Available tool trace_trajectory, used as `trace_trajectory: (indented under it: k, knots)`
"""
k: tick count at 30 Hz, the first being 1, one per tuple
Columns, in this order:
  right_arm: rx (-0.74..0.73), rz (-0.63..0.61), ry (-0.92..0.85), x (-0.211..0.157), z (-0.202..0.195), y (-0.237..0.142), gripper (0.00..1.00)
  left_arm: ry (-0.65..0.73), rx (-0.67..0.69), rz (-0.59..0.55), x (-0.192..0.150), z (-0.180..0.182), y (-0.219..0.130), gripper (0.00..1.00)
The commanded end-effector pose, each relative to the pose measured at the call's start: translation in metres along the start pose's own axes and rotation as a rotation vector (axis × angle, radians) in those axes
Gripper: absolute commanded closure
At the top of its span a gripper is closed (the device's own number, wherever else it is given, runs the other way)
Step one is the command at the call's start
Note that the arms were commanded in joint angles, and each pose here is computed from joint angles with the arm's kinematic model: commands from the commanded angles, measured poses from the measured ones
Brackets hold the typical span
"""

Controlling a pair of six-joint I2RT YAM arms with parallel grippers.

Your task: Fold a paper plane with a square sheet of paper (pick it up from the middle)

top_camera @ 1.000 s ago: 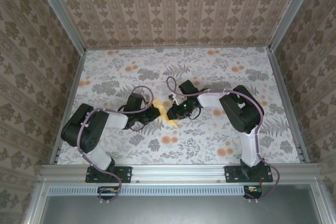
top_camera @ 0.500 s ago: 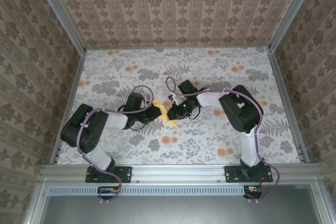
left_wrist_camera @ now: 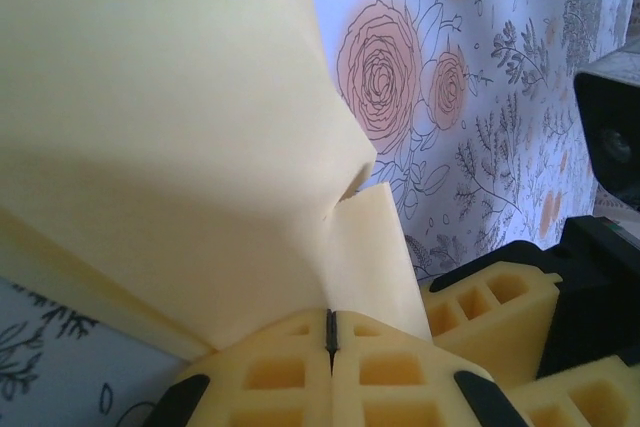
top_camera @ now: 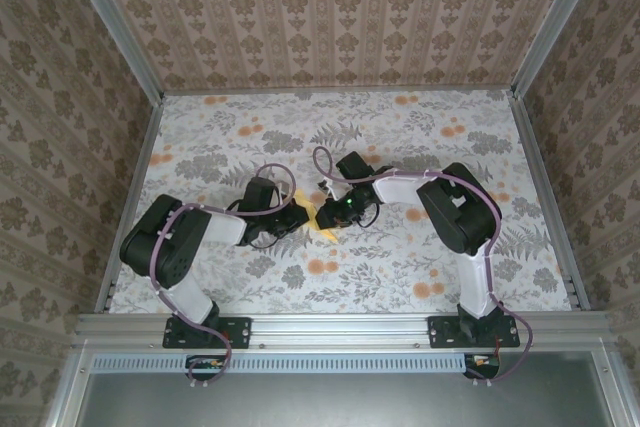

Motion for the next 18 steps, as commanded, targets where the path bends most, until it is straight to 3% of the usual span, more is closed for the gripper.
trace_trajectory:
  k: [1, 8, 18]
  knots:
    - [-0.053, 0.027, 0.022, -0.014, -0.005, -0.011, 0.72, -0.024, 0.072, 0.019, -0.006, 0.018, 0.003, 0.96]
    - [-0.062, 0.035, 0.038, -0.021, -0.003, -0.019, 0.72, -0.024, 0.073, 0.021, -0.007, 0.021, 0.003, 0.96]
    - [-0.062, 0.077, 0.066, -0.034, -0.014, -0.007, 0.84, -0.027, 0.076, 0.021, -0.008, 0.023, 0.002, 0.97]
Point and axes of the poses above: each hand's point on the last joint's axis, 136 mm out from that joint toward the fingers, its own y axis out along the fingers, its own z axis along the line the jaws close on, x = y × z, the point moved 2 cm from there along -y, back along the fingers, and after that the axes turned 6 degrees about -y, right-handed, at the moved point
